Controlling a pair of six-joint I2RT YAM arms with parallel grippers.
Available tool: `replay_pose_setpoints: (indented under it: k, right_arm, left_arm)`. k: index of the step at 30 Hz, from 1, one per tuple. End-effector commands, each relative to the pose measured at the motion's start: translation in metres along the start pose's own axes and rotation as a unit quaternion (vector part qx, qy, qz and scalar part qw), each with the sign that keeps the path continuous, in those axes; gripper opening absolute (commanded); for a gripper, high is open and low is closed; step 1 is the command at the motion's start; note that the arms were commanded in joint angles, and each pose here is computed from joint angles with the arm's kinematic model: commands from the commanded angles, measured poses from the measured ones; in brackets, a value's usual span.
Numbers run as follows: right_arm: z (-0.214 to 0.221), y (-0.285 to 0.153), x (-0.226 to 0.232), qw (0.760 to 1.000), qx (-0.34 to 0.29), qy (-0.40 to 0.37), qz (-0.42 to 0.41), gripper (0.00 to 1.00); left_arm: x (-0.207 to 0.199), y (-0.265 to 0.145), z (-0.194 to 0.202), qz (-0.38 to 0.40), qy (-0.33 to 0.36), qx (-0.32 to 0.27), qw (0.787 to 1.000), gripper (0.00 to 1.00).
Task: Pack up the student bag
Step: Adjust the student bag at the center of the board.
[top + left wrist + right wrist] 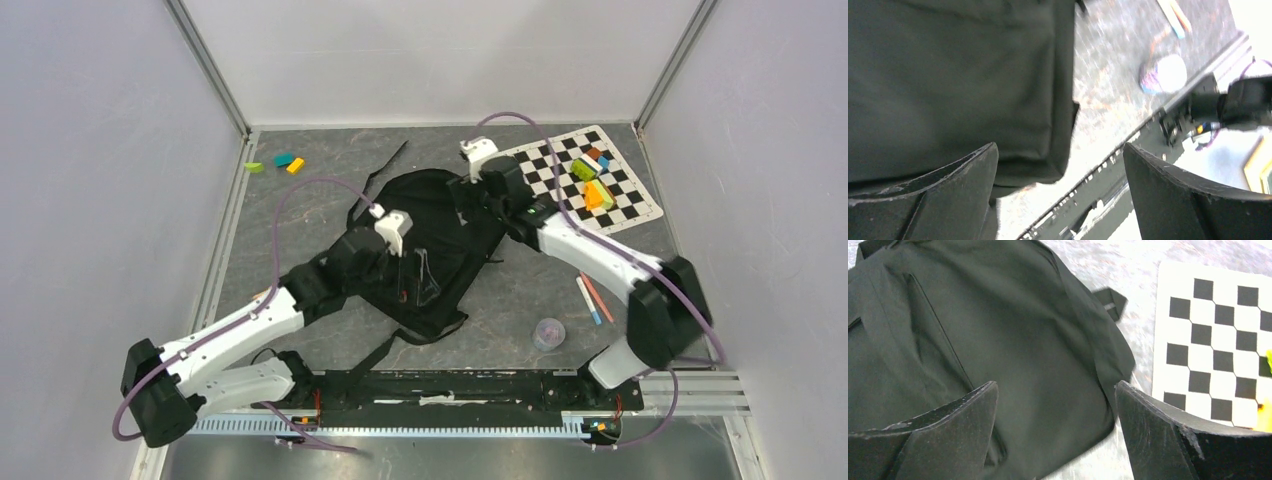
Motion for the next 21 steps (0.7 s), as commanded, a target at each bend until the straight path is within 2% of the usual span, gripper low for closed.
replay_pose_setpoints:
  k: [1,7,13,15,18,21]
  right_arm:
    - [0.027,-0.052,-0.013,0.997,0.004,0.066,0.042,0.92]
    - [0.068,-0.084,0.008,0.984,-0.021,0.176,-0.009,0.95]
    - [0.084,-0.094,0.039,0.954,-0.065,0.277,-0.094,0.95]
    - [0.093,-0.096,0.051,0.946,-0.059,0.295,-0.122,0.95]
    - [0.102,-0.097,0.065,0.937,-0.056,0.310,-0.152,0.94]
    - [0.110,-0.098,0.076,0.925,-0.061,0.332,-0.175,0.89]
  left_arm:
    - [0.021,-0.013,-0.045,-0.062,0.006,-0.035,0.997,1.00]
    - [0.055,-0.029,-0.073,-0.106,-0.027,-0.094,0.989,1.00]
    - [0.120,-0.030,-0.097,-0.206,-0.099,-0.148,0.962,1.00]
    - [0.131,-0.024,-0.104,-0.204,-0.108,-0.160,0.960,1.00]
    - [0.131,-0.011,-0.117,-0.155,-0.117,-0.161,0.968,1.00]
    - [0.144,-0.003,-0.125,-0.181,-0.104,-0.155,0.966,1.00]
Point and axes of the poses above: each gripper's point midway between its finger pads, its own y axis out along the fingers, its own x axis along the line the jaws close on, z = x × y, the point moved 5 cm from there along -y, back along the fingers, and after that the axes turned 7 degrees about -y, right-handed, at the moved point
